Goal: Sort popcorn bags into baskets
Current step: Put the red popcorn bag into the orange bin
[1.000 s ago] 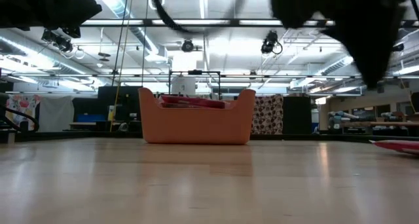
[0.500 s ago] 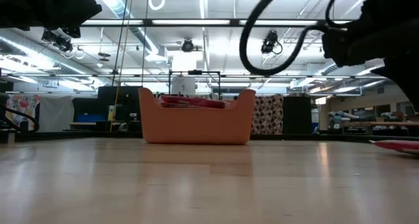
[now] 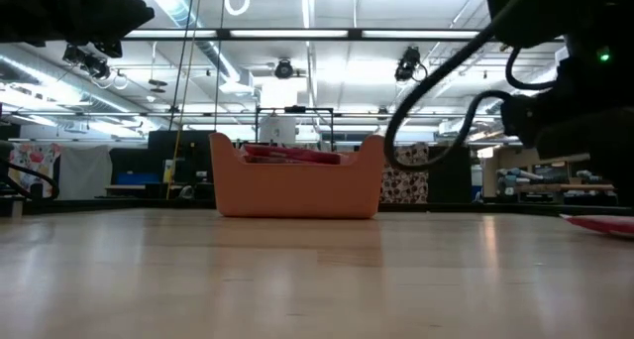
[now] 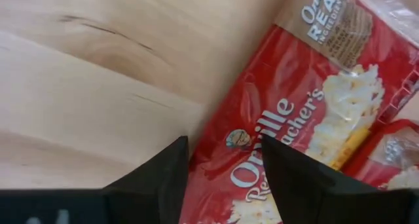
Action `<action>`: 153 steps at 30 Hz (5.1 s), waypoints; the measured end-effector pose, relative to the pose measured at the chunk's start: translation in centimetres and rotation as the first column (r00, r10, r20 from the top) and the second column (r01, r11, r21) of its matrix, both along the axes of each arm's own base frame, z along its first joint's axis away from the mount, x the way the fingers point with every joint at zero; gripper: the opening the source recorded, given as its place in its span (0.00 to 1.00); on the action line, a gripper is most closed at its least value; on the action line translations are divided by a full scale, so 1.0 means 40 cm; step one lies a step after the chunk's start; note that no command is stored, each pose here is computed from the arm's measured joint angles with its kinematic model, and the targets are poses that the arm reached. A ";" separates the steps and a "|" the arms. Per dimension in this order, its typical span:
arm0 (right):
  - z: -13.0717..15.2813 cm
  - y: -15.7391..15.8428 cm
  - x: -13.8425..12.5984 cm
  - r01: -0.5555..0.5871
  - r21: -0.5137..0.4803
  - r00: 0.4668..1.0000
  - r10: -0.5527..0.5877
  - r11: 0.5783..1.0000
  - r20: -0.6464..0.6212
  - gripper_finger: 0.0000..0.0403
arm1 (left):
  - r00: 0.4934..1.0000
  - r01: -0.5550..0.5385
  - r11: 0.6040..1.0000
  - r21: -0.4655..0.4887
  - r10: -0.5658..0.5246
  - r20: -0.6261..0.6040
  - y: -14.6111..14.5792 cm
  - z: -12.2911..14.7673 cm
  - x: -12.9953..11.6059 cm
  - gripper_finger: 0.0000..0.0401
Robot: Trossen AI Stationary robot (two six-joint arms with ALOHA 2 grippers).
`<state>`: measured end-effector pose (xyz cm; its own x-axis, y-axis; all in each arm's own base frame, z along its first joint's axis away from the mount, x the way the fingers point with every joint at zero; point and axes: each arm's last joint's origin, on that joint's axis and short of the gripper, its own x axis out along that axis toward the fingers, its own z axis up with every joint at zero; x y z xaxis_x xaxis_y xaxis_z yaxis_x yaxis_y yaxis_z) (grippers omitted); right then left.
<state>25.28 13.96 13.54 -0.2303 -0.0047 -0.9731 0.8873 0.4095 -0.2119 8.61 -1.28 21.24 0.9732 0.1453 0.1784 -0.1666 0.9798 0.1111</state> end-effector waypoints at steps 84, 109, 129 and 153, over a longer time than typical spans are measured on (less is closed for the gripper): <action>0.368 -0.299 0.303 -0.620 -0.491 0.606 0.771 0.612 0.196 0.46 | 1.000 -0.007 0.999 0.033 0.007 -0.005 0.000 0.000 0.000 0.20; 0.099 0.081 -0.023 0.012 0.067 0.989 -0.002 0.998 -0.150 0.46 | 1.000 -0.005 1.000 0.024 0.005 -0.003 0.000 0.000 0.000 0.20; 0.005 0.036 -0.173 0.202 0.008 0.971 -0.199 0.979 -0.134 0.42 | 1.000 -0.005 1.000 0.025 0.005 -0.003 0.000 0.000 0.000 0.20; 0.008 0.043 -0.135 0.081 0.059 0.997 -0.082 0.995 0.013 0.05 | 1.000 -0.005 1.000 0.026 0.005 -0.004 0.000 0.000 0.000 0.20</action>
<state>19.86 15.67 13.85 -0.2121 0.0704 -0.9747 0.9214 0.3468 -0.1755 8.62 -1.28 21.25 0.9731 0.1457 0.1786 -0.1712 0.9756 0.1371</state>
